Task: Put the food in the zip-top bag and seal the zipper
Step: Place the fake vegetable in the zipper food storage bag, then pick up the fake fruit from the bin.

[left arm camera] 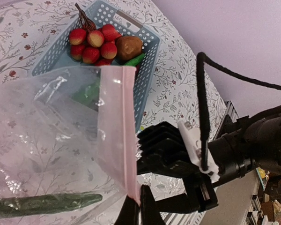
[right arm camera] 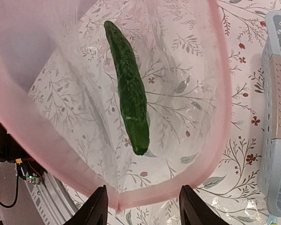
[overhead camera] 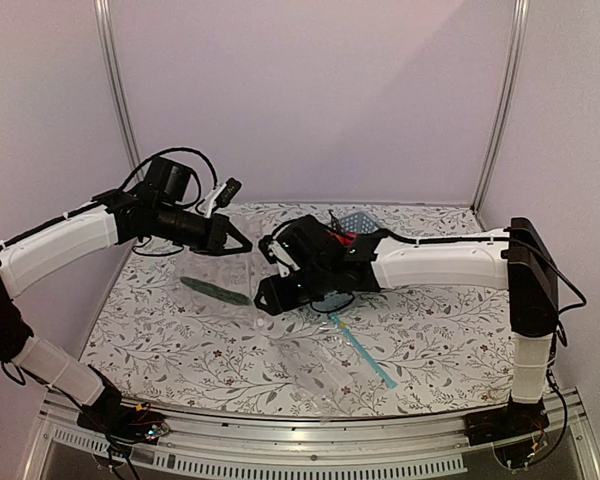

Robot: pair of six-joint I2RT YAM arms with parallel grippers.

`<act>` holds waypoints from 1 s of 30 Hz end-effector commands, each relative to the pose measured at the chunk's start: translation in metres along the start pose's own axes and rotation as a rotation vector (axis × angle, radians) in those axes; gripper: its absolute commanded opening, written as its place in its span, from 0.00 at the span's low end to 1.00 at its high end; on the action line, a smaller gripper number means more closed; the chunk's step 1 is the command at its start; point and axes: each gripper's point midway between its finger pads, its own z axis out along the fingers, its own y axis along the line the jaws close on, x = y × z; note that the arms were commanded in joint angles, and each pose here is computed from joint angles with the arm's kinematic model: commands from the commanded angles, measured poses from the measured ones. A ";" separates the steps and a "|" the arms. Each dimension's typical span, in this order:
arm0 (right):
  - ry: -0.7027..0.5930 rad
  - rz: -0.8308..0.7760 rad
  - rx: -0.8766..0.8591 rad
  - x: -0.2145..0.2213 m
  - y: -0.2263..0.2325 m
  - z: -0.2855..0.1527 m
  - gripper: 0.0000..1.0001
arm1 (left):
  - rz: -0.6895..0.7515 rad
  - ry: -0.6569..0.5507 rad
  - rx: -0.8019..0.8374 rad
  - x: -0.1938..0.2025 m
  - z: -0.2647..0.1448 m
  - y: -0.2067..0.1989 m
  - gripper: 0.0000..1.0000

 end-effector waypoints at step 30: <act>-0.125 0.153 0.502 -0.025 -0.161 -0.193 0.91 | -0.022 -0.012 -0.071 -0.005 -0.003 0.019 0.00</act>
